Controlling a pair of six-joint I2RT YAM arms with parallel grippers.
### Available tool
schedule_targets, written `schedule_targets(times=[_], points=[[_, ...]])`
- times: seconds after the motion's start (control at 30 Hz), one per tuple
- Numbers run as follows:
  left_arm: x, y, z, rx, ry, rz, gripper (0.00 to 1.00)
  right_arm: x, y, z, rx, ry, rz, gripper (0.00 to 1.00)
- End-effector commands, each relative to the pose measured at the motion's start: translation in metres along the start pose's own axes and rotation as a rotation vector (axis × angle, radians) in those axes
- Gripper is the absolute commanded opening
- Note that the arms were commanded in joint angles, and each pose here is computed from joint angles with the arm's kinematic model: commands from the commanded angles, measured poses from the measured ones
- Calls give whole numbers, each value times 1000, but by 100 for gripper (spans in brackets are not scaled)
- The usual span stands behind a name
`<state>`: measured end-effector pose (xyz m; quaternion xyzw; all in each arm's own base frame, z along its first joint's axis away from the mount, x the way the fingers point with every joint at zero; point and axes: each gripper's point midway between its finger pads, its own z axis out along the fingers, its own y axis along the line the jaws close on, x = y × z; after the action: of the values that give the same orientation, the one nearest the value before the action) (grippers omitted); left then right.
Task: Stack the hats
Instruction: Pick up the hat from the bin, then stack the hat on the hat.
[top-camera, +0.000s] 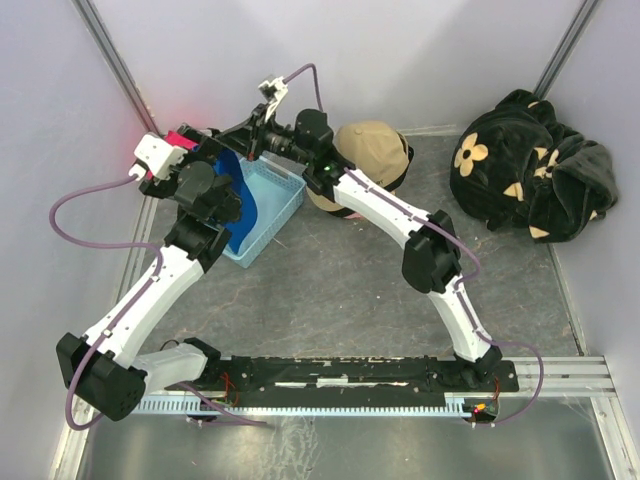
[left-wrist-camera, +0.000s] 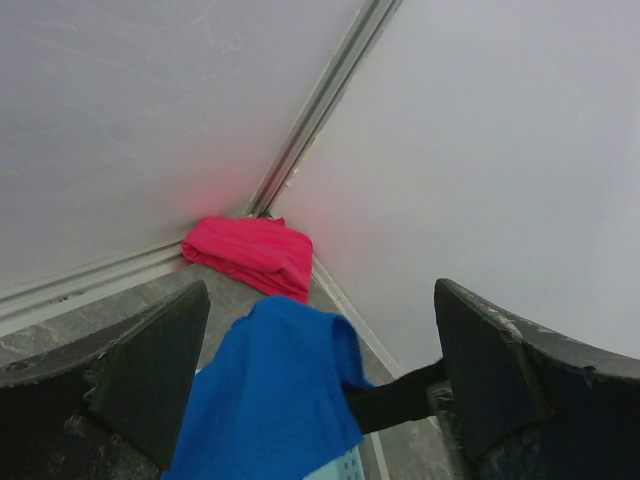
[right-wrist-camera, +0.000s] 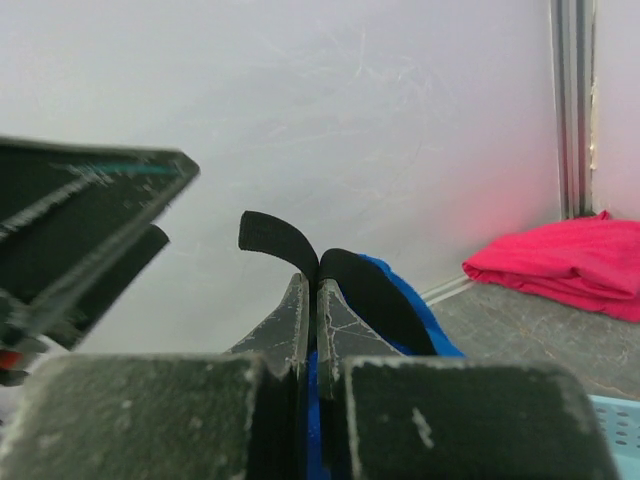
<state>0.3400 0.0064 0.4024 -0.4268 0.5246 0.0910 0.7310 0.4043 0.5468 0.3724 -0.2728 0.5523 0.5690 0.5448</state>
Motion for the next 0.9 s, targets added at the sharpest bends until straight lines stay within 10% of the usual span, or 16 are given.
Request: schedule_targets(times=[0.0,0.87], points=[[1,7,0,-31,1,-62,100,-98,34,-24,-84,-184,-27,1],[90,1,1,-34,99,14,99,-135,-61,-97,-108,-239,174,2]])
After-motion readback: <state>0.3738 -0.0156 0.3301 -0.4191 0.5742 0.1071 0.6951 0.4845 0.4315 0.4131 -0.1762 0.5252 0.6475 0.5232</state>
